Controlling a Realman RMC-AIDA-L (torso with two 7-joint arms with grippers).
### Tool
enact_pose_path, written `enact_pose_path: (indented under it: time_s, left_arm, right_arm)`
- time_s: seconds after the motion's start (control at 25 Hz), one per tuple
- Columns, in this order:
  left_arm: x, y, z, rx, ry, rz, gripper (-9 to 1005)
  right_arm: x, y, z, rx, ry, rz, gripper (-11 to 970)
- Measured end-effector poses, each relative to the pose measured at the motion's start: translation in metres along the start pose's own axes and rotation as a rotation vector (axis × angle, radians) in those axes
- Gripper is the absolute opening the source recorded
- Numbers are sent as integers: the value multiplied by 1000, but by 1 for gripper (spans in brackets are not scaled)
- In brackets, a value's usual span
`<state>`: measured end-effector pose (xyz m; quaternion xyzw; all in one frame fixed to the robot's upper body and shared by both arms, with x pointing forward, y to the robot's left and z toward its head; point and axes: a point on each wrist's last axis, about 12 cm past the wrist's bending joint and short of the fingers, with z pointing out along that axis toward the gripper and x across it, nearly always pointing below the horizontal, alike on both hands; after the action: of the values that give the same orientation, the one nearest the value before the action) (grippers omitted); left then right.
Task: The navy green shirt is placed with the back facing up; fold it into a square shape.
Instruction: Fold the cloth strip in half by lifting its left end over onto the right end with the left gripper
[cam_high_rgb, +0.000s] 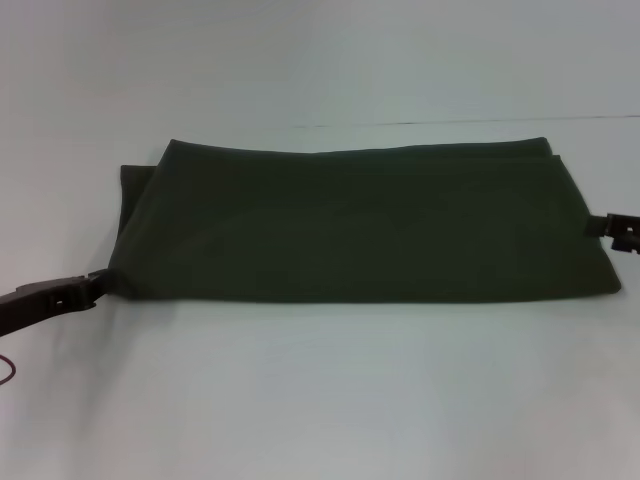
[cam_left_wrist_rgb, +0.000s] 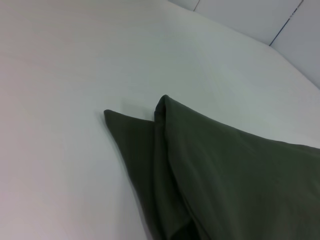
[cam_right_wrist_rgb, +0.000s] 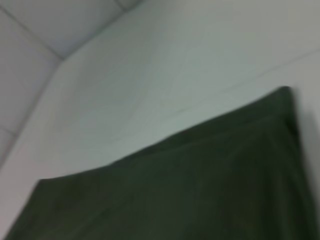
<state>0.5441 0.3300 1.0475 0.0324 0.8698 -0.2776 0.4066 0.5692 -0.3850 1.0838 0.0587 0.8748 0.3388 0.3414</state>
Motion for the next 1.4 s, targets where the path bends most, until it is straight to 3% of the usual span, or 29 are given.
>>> enact_pose_path:
  time_s: [0.2,0.76,1.4]
  left_arm:
    - [1,0,-1,1,2,-3,25]
    - [1,0,-1,0,1,-3,26]
    - [1,1,-1,-1,1,-1,26]
  right_arm:
    - [2,-3,4,53,29,-1,697]
    - [12,-12,-3,72,34,26,696]
    - [20,-5,9,52,49,28,563]
